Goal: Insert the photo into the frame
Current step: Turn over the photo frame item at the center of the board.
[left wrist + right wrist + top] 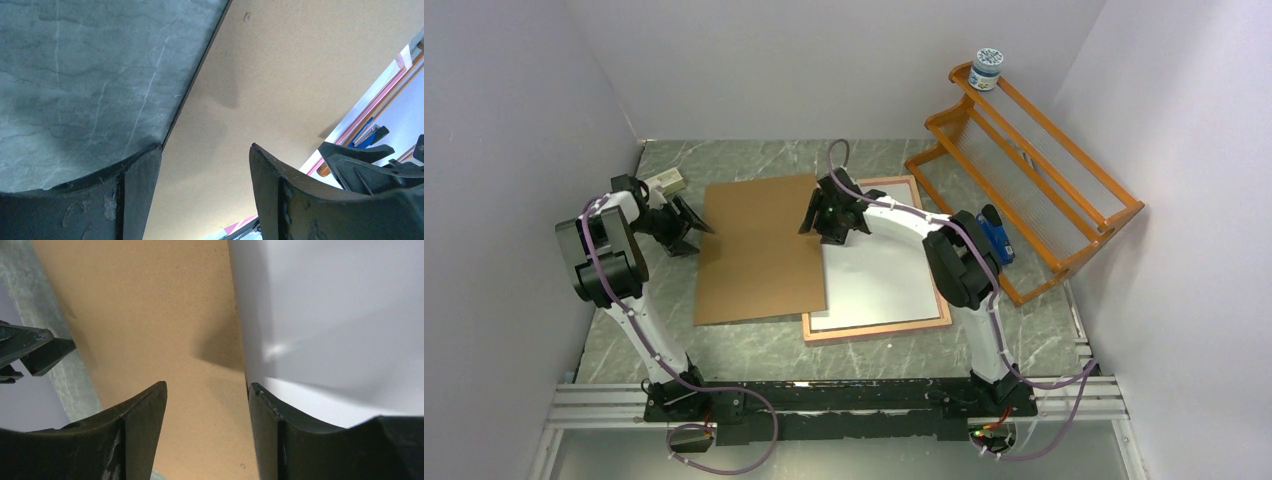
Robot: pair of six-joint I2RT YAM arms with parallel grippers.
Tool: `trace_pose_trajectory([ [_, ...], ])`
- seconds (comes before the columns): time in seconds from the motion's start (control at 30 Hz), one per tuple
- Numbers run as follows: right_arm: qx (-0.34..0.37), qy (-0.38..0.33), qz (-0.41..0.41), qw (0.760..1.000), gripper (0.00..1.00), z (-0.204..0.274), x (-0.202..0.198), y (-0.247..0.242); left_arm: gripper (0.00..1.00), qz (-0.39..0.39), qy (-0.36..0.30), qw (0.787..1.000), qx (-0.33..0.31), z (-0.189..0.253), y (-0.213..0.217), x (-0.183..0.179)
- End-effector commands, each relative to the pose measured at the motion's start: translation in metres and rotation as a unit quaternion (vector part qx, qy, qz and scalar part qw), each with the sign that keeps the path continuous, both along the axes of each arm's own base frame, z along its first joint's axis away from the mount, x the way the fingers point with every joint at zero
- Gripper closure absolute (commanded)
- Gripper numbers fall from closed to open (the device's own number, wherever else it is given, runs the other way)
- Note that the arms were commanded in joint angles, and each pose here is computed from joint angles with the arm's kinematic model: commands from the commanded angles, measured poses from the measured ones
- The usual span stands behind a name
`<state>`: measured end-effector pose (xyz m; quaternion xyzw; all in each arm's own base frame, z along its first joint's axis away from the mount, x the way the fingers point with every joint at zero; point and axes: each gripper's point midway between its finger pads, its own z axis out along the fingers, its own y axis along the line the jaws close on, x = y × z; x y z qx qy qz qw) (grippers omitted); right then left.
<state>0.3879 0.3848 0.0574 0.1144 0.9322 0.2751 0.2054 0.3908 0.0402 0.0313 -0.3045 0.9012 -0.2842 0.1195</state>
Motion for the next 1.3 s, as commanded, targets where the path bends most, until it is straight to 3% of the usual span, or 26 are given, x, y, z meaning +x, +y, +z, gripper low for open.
trace_pose_trajectory([
  [0.0,0.085,-0.029,0.045,0.995,0.37,0.042,0.006,0.03,0.28,-0.005,0.065,0.998,0.004,-0.031,-0.009,-0.026],
  [0.23,0.159,-0.051,0.1,0.981,0.39,0.074,-0.003,0.047,0.28,-0.003,0.064,0.998,0.002,-0.031,-0.011,-0.028],
  [0.43,0.276,-0.103,0.203,0.934,0.39,0.127,-0.027,0.066,0.28,-0.003,0.065,0.998,0.002,-0.03,-0.014,-0.029],
  [0.6,0.318,-0.088,0.261,0.907,0.33,0.138,-0.046,0.074,0.28,0.002,0.065,0.998,0.001,-0.029,-0.016,-0.028],
  [0.7,0.318,-0.081,0.27,0.905,0.34,0.136,-0.047,0.076,0.28,0.012,0.067,0.998,-0.005,-0.029,-0.02,-0.027],
  [1.13,0.251,-0.069,0.275,0.925,0.72,0.115,-0.036,0.075,0.28,0.023,0.06,0.998,0.01,-0.024,-0.026,-0.029],
  [1.27,0.241,-0.06,0.275,0.929,0.79,0.108,-0.036,0.074,0.28,0.022,0.05,0.998,0.012,-0.016,-0.027,-0.029],
])
